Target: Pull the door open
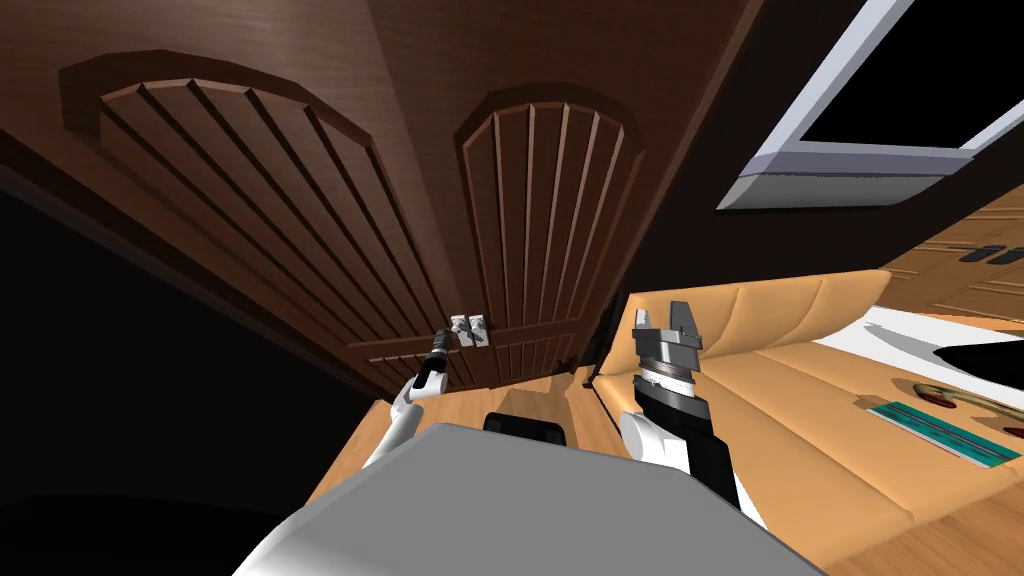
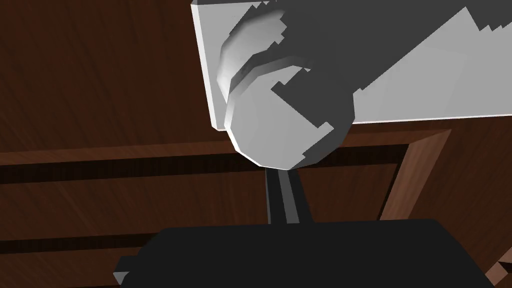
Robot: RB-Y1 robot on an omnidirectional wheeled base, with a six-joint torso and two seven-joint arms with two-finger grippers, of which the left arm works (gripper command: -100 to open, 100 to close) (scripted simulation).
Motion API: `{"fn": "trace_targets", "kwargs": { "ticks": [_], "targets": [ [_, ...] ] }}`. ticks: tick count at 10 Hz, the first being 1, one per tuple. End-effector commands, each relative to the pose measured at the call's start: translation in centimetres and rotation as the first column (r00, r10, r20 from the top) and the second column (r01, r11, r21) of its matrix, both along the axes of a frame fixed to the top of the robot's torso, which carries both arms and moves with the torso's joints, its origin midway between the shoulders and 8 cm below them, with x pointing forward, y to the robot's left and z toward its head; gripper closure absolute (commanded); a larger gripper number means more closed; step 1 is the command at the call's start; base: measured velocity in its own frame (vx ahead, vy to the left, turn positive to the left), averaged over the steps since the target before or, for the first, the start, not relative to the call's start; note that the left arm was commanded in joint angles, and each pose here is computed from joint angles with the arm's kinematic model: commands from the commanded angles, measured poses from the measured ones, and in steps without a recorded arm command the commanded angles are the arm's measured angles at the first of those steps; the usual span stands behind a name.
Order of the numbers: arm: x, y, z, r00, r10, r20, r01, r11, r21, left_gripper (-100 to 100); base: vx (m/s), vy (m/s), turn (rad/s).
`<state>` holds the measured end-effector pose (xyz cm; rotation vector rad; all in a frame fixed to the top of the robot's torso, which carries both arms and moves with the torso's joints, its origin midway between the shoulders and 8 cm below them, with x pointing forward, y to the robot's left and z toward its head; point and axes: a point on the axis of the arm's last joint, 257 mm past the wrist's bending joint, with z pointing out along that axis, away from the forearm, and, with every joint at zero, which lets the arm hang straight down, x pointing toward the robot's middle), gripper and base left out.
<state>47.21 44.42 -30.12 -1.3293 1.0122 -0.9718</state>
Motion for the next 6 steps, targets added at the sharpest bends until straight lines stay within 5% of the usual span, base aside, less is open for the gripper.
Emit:
{"fn": "trace_targets", "kwargs": {
  "ticks": [1, 4, 6],
  "targets": [
    [-1.2, 1.9, -0.5, 0.9994, 0.029, -0.018, -0.028, 0.9995, 0.011, -100, -0.133, 0.062, 0.155],
    [-2.3, 3.1, -1.0, 0.9983, 0.047, -0.034, -0.046, 0.9988, 0.018, -100, -0.204, 0.043, 0.088],
    [-2.4, 2.9, -1.1, 0.9985, 0.042, -0.035, -0.041, 0.9990, 0.015, -100, -0.170, -0.038, 0.003]
  ]
}}
